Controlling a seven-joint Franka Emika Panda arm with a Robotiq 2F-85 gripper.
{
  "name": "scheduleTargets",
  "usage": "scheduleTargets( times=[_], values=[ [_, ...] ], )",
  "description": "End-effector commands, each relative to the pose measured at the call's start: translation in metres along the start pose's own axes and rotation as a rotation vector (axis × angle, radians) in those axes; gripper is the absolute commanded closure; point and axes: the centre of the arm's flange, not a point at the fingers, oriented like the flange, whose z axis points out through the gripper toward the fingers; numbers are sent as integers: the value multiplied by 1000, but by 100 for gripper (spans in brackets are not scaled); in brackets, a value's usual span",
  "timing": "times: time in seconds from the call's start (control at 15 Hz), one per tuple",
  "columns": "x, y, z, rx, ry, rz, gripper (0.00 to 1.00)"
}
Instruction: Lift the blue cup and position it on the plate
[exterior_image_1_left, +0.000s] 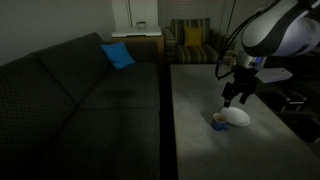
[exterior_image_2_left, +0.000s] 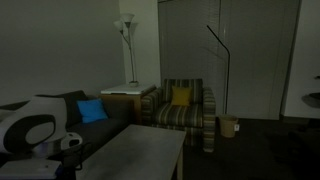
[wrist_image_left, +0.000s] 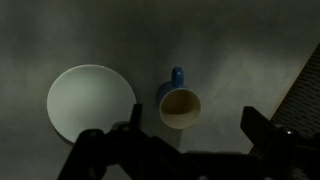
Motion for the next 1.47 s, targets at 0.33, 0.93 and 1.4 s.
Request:
scheduleTargets(
  times=[0.33,0.93,1.4],
  values=[
    [-2,-2,28,-19,-30,35,0],
    [1,-42,80,-65,-51,-24,0],
    [4,-25,104,-80,-54,-14,0]
  ],
)
